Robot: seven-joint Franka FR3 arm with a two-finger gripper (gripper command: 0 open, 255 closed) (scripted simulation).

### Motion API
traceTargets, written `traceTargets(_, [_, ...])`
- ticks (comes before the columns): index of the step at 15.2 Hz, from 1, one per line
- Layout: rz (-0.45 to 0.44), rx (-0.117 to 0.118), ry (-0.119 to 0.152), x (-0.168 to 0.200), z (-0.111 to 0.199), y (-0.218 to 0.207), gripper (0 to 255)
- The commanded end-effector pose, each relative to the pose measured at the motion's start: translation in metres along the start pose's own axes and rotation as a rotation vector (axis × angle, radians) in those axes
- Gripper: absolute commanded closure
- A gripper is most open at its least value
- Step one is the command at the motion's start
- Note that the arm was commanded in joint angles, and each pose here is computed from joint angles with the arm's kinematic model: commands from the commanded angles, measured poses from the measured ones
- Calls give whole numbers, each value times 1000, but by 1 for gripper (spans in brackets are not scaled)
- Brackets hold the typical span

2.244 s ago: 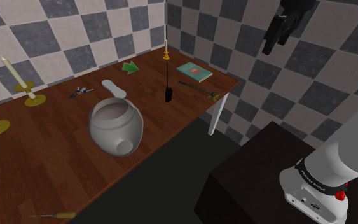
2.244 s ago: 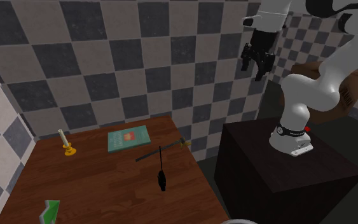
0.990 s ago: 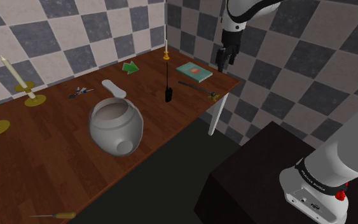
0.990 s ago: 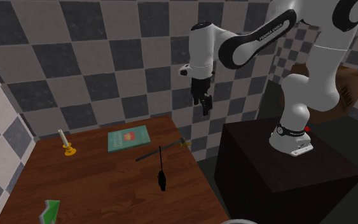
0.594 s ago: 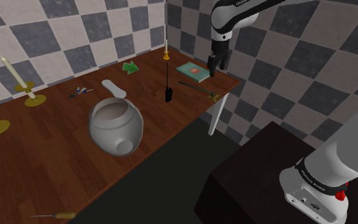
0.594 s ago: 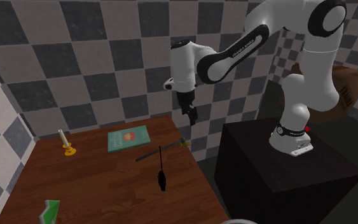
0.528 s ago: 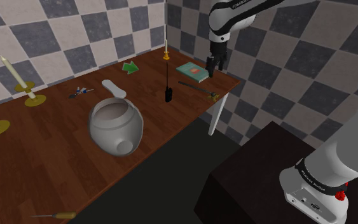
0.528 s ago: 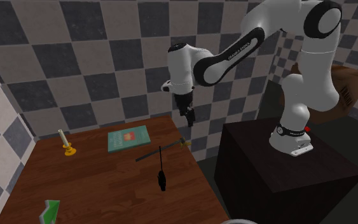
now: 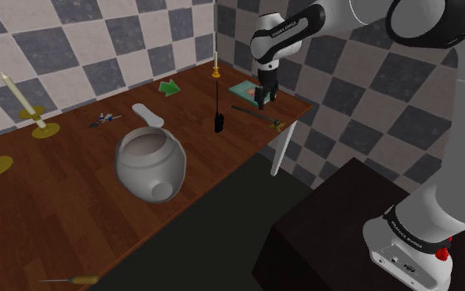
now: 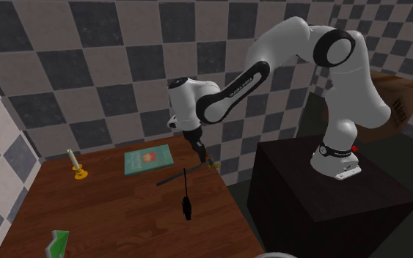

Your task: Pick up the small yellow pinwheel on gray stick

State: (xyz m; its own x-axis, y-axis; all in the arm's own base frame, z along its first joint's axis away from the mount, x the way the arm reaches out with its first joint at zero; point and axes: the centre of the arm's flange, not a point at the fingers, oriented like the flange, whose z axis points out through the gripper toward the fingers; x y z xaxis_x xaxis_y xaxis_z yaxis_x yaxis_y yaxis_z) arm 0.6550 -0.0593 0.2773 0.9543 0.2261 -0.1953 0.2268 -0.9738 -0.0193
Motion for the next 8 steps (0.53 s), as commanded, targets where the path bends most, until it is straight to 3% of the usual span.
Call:
traceTargets(1, [-12, 5, -15, 20, 17, 4, 0])
traceTargets(5, [-32, 15, -41, 57, 49, 15, 0])
traceTargets(8, [-32, 15, -41, 60, 65, 15, 0])
